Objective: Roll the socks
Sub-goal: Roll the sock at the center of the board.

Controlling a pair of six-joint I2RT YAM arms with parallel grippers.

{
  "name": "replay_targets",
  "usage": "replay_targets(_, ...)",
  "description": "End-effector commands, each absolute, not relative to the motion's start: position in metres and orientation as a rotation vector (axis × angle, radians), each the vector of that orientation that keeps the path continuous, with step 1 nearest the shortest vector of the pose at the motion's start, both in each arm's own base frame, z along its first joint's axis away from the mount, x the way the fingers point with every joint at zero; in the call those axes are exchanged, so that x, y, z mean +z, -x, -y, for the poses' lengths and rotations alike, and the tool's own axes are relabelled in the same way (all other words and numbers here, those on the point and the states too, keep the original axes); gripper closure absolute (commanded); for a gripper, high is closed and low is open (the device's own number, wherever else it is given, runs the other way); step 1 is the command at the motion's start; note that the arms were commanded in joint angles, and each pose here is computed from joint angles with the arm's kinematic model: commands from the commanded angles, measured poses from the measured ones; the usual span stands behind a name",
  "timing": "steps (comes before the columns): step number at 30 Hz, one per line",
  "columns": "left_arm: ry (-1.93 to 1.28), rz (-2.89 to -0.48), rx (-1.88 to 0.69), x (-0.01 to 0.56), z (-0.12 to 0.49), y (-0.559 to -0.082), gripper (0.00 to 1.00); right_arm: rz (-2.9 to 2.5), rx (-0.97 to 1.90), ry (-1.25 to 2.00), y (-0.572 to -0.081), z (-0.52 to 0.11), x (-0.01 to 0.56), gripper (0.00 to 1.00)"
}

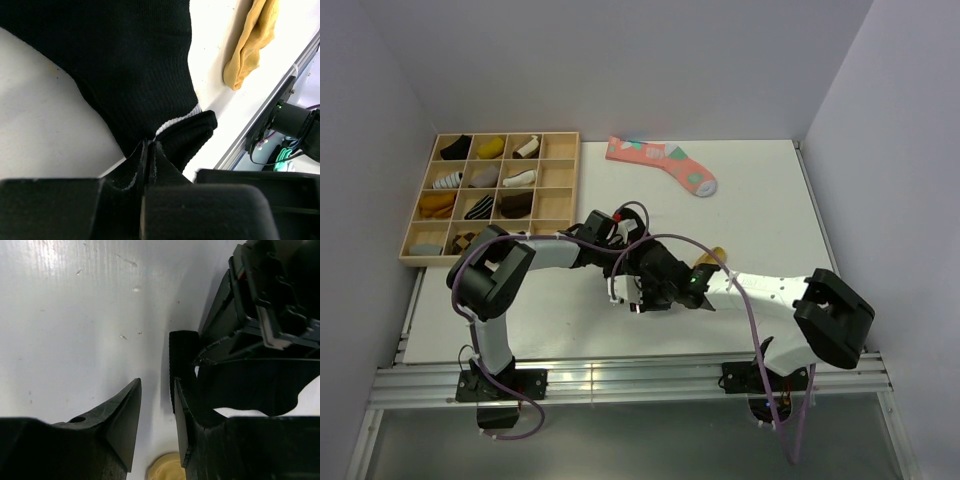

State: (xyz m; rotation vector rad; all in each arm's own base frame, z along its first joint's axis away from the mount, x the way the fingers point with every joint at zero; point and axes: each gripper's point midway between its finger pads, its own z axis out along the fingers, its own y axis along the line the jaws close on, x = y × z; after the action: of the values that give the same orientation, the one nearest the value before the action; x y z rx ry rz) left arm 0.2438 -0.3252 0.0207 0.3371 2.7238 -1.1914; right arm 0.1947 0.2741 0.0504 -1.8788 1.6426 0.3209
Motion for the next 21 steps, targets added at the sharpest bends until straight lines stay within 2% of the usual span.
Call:
replay_targets(1,-0.327,-2.915,-1.022,-0.020,0.295,-0.216,0.99,-1.603,0.216,1.884,-0.208,-0.278,0.044,0.60)
replay_targets(14,-0.324,-2.915,-1.027,-0.021,0.292,-0.211,1.00,-1.605,0.015,1.880,-0.231,-0.264,0.020,0.59)
replay_targets(21,-0.317,-2.911,-1.044,-0.020,0.292,-0.209,1.00,-1.640,0.005,1.879,-0.233,-0.259,0.008,0.59)
